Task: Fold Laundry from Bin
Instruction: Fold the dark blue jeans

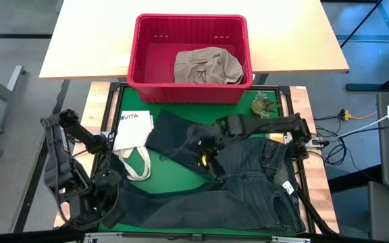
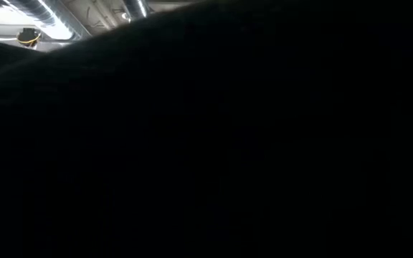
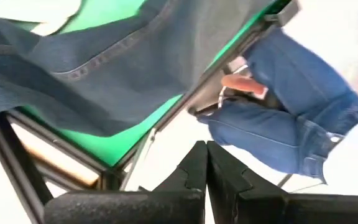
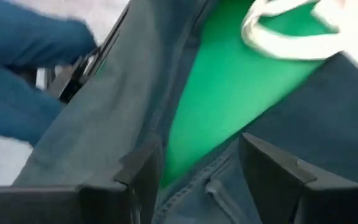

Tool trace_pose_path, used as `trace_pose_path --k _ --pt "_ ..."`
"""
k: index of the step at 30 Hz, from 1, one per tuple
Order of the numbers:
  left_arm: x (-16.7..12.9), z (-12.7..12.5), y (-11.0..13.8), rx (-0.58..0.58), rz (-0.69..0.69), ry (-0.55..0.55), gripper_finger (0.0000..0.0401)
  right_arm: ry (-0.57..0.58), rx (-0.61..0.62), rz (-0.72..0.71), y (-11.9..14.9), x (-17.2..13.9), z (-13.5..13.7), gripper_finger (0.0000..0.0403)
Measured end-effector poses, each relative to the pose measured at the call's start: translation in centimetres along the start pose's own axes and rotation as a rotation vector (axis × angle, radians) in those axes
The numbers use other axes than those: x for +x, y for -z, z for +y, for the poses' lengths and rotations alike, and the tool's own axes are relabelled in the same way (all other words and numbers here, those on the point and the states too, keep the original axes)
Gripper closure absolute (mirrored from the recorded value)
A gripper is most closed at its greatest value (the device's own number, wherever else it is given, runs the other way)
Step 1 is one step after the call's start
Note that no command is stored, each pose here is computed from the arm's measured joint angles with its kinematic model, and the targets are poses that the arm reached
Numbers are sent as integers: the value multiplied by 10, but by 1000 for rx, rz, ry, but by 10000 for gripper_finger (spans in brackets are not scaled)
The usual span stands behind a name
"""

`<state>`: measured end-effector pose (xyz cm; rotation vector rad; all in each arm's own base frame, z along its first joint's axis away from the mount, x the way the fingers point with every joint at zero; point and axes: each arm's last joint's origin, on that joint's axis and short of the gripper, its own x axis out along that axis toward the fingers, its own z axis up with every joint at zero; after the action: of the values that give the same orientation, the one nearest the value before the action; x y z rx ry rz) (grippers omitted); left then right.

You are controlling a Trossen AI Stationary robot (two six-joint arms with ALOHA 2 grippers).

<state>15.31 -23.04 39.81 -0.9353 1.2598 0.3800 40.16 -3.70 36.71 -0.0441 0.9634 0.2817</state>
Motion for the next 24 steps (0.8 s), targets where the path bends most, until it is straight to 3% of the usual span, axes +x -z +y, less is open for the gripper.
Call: trace_pose_path --k 4,10,16,24 --pt "2 0 1 13 -101 28 401 -46 3 67 10 36 16 192" --pt "32 5 -13 92 -288 -48 401 -121 -40 179 25 73 57 192" --pt "66 3 -34 136 -298 -75 367 -159 -109 191 23 78 93 192" --pt "110 5 -64 242 -159 -65 281 -44 -117 238 25 82 120 192"
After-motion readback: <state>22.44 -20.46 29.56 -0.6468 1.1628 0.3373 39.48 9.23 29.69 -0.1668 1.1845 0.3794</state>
